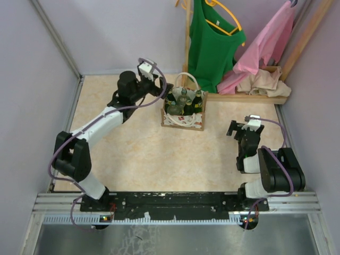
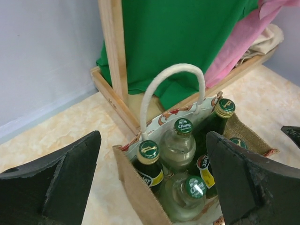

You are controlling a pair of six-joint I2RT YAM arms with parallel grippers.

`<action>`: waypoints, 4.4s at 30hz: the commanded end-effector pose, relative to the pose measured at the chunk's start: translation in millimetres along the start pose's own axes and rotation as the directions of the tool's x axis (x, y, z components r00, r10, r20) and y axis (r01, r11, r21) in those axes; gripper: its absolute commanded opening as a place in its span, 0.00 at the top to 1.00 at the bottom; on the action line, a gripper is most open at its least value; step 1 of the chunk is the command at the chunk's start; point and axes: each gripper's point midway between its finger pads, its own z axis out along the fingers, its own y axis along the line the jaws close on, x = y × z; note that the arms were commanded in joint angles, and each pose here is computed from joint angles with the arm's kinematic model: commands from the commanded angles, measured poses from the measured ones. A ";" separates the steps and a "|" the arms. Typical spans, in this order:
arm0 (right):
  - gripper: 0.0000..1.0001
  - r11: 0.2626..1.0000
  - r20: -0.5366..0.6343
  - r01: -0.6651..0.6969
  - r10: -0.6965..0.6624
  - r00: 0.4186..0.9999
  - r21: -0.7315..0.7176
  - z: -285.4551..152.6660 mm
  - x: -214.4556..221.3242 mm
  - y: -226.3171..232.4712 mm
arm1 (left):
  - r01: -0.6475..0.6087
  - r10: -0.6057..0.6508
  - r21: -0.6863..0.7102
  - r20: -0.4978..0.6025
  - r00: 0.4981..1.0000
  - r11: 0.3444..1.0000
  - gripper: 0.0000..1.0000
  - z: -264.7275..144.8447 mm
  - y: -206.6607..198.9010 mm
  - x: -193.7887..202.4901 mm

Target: Take the beverage out of the canvas bag

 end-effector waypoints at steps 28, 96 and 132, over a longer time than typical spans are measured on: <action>0.01 1.000 0.085 -0.004 0.005 0.996 -0.008 9.0 -26.3 5.1 | -0.078 0.048 -0.320 -0.100 0.994 0.944 0.30 49.7 12.7 68.0; 0.01 1.000 0.084 -0.004 0.004 0.996 -0.009 9.0 -26.2 5.2 | -0.156 0.367 -0.619 0.230 0.901 0.769 1.00 -75.2 44.4 -202.8; 0.01 1.000 0.086 -0.004 0.005 0.996 -0.008 9.0 -26.7 5.1 | 0.033 0.160 -0.577 0.280 0.947 0.816 1.00 -127.0 84.1 -2.7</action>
